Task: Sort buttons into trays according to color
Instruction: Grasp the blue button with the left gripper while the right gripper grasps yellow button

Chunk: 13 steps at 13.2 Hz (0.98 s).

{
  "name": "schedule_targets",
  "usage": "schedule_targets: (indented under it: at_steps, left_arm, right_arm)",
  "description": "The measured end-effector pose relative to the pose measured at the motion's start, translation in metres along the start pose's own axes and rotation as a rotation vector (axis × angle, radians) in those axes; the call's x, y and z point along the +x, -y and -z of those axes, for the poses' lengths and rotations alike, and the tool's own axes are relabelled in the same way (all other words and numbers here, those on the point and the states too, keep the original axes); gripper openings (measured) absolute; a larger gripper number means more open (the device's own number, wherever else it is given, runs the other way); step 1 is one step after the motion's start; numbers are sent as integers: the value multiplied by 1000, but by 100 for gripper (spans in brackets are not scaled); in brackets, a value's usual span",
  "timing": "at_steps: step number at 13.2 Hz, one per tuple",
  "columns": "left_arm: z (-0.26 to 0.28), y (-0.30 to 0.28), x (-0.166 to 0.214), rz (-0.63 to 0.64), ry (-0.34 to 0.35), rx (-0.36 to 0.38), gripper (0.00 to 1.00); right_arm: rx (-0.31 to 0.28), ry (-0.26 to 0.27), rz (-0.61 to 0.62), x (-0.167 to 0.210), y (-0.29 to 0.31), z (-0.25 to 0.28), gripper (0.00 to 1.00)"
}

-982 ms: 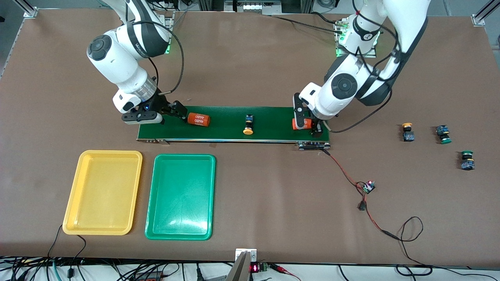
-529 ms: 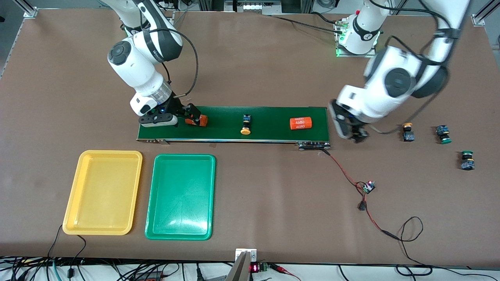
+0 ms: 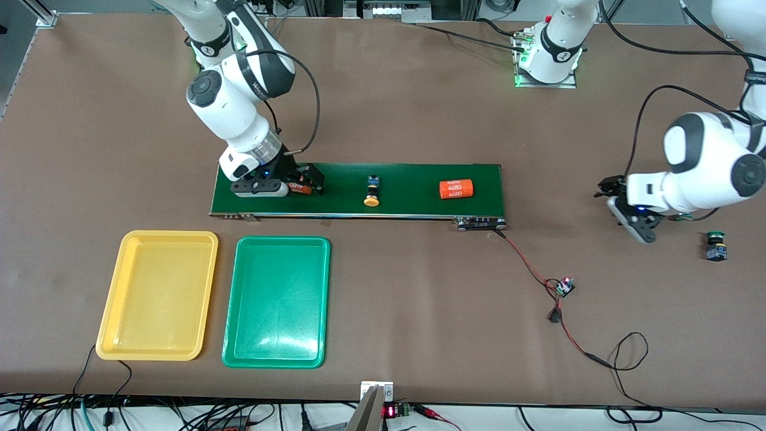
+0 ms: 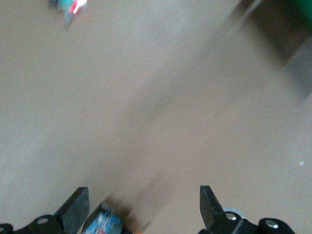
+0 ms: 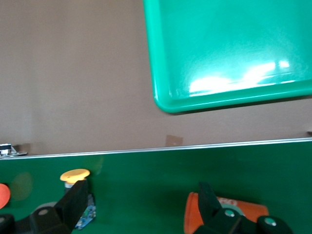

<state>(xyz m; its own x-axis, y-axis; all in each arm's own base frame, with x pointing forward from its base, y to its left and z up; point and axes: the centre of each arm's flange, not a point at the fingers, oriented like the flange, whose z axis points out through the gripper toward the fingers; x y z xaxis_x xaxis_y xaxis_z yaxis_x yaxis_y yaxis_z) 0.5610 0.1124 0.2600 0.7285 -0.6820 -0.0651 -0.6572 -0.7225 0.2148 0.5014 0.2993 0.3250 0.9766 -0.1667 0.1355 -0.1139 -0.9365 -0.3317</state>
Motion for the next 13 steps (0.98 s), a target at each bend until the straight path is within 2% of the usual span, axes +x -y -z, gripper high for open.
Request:
schedule_targets:
  at_steps: [2, 6, 9, 13]
  left_arm:
    - [-14, 17, -20, 158, 63, 30, 100]
    - [-29, 25, -35, 408, 118, 65, 100]
    - [-48, 36, -57, 461, 87, 89, 100]
    - [-79, 31, -72, 493, 63, 82, 100]
  right_arm:
    - [-1, 11, 1, -2, 3, -7, 100]
    - [-7, 43, -26, -12, 12, -26, 100]
    - [-17, 57, -14, -17, 23, -39, 100]
    - [-64, 104, 23, -16, 43, -51, 100]
